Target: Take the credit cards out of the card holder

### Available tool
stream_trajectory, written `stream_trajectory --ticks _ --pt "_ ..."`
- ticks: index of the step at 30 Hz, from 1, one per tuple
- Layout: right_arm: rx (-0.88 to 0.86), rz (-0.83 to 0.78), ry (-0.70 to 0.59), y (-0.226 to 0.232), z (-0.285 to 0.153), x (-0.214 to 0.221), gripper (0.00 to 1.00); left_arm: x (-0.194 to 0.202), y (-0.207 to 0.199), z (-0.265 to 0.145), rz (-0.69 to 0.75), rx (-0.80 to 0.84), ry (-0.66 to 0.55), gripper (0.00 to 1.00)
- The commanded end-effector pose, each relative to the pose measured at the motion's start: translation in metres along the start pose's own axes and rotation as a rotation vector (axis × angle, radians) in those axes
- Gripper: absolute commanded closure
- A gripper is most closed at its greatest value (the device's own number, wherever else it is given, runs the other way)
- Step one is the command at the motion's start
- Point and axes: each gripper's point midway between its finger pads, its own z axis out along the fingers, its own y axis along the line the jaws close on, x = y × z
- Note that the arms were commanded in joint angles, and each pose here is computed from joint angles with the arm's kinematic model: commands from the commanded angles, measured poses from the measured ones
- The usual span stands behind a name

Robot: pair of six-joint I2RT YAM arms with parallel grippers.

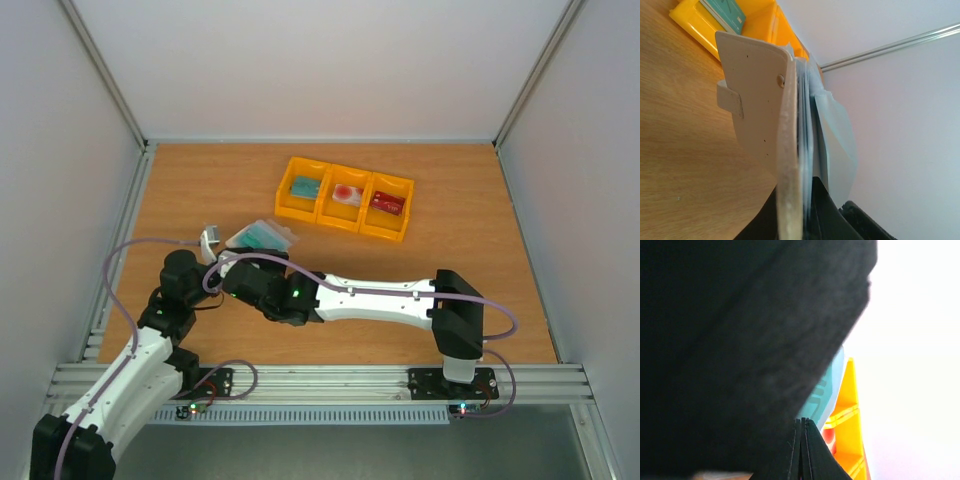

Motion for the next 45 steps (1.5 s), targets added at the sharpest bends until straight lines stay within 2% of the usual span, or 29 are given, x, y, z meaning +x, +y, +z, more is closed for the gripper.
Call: stream_trajectory --ticks 1,11,16,22,25,29,30,32,35,38,40,43,45 --pt "0.019 -0.034 0.104 -0.009 0.015 0.029 0.99 -0.005 -0.049 -0.007 0.087 0.181 -0.008 1.0" --pt "-0.172 0.301 -0.093 -0.036 -0.036 0.0 0.99 -0.005 -0.043 -0.006 0.09 0.154 -0.007 1.0" --pt "-0.223 0.374 -0.142 -0.039 -0.048 -0.006 0.99 -0.004 -0.042 -0.006 0.09 0.151 -0.004 1.0" --pt "-0.264 0.386 -0.148 -0.03 -0.046 -0.01 0.99 -0.004 -0.042 -0.006 0.092 0.151 -0.006 1.0" --pt "-0.356 0.505 -0.177 -0.039 -0.05 -0.011 0.98 -0.003 -0.049 -0.008 0.116 0.177 0.004 1.0" --pt "-0.542 0.617 -0.271 -0.062 -0.067 -0.009 0.88 0.004 -0.076 -0.014 0.286 0.224 0.074 1.0" --pt "-0.571 0.633 -0.286 -0.069 -0.073 -0.008 0.85 0.007 -0.078 -0.014 0.354 0.209 0.104 1.0" --pt "-0.66 0.673 -0.306 -0.079 -0.086 -0.004 0.8 0.019 -0.067 -0.014 0.38 0.152 0.189 1.0" --pt "-0.724 0.755 -0.291 -0.091 -0.094 0.003 0.68 0.032 -0.062 -0.012 0.337 0.16 0.275 1.0" --pt "-0.754 0.833 -0.234 -0.09 -0.095 0.005 0.57 0.026 -0.07 -0.007 0.314 0.196 0.258 1.0" --pt "-0.806 0.889 -0.252 -0.087 -0.104 0.0 0.56 0.019 -0.08 -0.003 0.316 0.245 0.221 1.0" --pt "-0.905 0.968 -0.351 -0.086 -0.122 -0.014 0.58 0.018 -0.077 0.001 0.232 0.264 0.21 1.0" --pt "-0.914 1.005 -0.337 -0.083 -0.119 -0.014 0.58 0.019 -0.073 0.001 0.21 0.252 0.204 1.0"
